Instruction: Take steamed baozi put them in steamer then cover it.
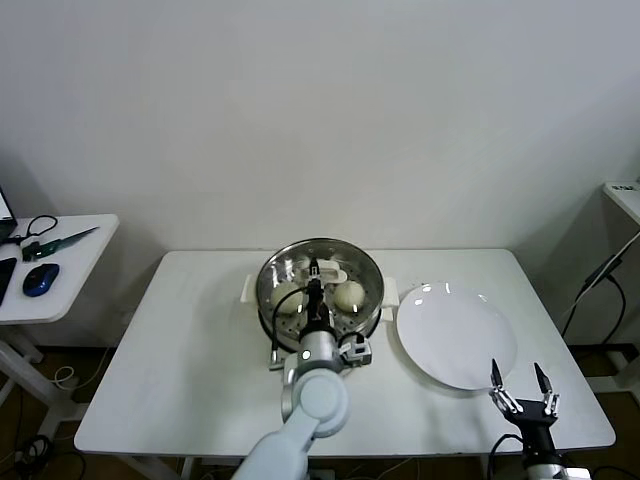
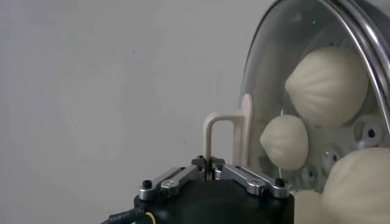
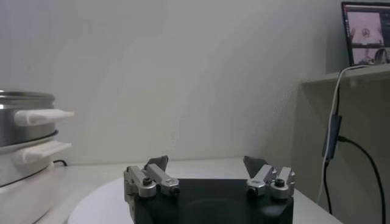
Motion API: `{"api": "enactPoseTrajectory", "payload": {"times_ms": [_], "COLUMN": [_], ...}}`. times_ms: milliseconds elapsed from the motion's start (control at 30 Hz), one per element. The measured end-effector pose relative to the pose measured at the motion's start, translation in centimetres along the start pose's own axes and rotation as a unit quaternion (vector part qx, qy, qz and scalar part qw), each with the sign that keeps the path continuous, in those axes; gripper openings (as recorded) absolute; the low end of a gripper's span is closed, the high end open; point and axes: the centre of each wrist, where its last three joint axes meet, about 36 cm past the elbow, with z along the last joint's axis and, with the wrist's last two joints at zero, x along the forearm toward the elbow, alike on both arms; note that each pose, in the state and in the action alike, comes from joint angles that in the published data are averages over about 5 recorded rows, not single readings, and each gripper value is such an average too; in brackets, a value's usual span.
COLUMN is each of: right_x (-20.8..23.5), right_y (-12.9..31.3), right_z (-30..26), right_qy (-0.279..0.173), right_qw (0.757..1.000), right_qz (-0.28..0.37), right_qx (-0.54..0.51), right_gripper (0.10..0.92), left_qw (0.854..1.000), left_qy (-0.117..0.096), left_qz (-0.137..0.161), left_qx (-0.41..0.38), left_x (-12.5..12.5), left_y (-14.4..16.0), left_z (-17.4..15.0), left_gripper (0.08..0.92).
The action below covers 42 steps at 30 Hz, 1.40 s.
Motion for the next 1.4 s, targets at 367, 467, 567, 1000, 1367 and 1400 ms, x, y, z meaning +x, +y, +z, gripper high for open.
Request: {"api": "enactPoseTrajectory", "payload": {"times_ms": [367,467,567,1000,1367,1400], "right_x": [0.2,0.2,0.2,0.0,-0.5,-0.6], "right_y": [0.3,0.3,0.4,1.2,2.1,2.2], "right_z": [0.1,0.0,-0.1,-0.6,-1.6,-1.6], "right_qy": [-0.002,-0.002,0.0,0.01,0.012,0.013], "right_qw": [1.0,1.0,1.0,0.999,0.999,0.999], "right_qz": [-0.006,-0.008,-0.013,-0.034,-0.027,-0.027], "right_qx": [0.001,0.001,0.0,-0.01,-0.016,-0.015], "right_gripper": [0.823,0.823,0.823,0.823,0.823,0.823], "left_qw": [1.0,1.0,1.0,0.998,0.982,0.977], "left_qy": [-0.004,-0.008,-0.011,-0.03,-0.062,-0.064], "left_qz": [-0.002,0.003,0.007,0.024,0.017,0.016], "left_qx": [-0.014,-0.011,-0.004,0.055,0.179,0.2], "left_x": [0.1,0.5,0.9,3.6,5.3,5.3], "left_y": [-0.6,-0.6,-0.4,2.6,5.3,5.4], "left_z": [0.2,0.1,0.1,1.9,7.6,8.3], "left_gripper": [0.176,0.255,0.341,0.714,0.822,0.822]}}
